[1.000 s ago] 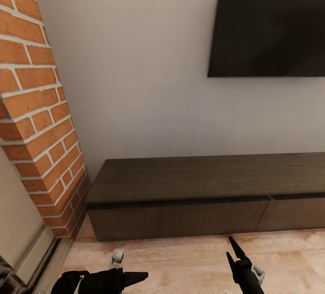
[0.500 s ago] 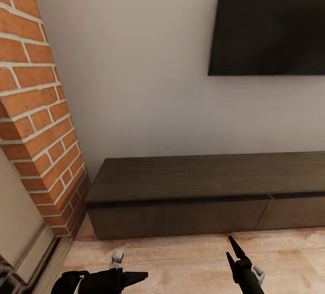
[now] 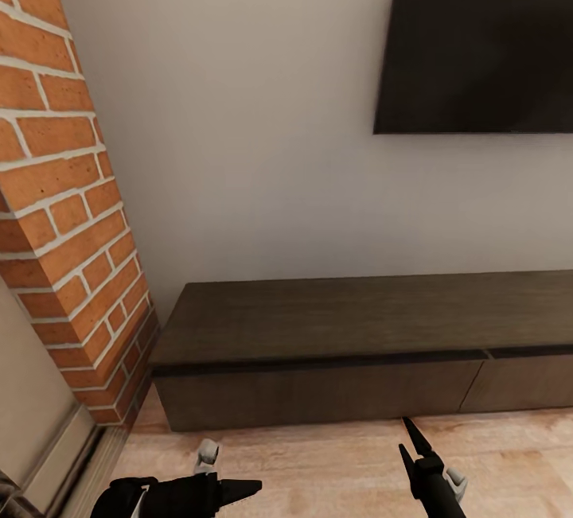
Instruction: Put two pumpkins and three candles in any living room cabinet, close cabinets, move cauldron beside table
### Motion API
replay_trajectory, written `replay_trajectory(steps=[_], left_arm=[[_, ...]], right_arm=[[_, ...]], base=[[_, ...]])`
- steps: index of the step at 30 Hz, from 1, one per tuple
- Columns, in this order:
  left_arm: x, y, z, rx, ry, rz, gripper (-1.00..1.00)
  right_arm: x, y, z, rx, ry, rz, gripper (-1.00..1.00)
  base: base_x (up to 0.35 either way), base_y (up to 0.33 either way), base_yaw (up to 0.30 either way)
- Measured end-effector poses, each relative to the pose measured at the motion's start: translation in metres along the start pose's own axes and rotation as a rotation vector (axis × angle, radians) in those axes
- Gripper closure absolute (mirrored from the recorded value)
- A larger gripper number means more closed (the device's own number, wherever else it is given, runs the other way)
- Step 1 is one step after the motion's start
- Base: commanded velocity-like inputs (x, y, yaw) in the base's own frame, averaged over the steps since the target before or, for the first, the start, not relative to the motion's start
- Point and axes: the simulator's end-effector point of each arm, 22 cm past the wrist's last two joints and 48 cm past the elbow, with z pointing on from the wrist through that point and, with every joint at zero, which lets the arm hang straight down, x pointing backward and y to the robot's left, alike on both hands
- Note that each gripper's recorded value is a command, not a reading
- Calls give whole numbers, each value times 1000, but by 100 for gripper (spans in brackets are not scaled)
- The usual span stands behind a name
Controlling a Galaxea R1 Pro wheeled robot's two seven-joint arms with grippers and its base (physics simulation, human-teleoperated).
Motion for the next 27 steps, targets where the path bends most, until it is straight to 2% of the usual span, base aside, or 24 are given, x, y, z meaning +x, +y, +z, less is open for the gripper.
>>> replay_trajectory(steps=[15, 27], left_arm=[[0, 0, 0, -1, 0, 0, -100], [0, 1, 1, -4, 2, 0, -100]], right_arm=[[0, 0, 0, 2, -1, 1, -100], [0, -1, 0, 3, -1, 1, -100]], base=[[107, 11, 0], [168, -63, 0]])
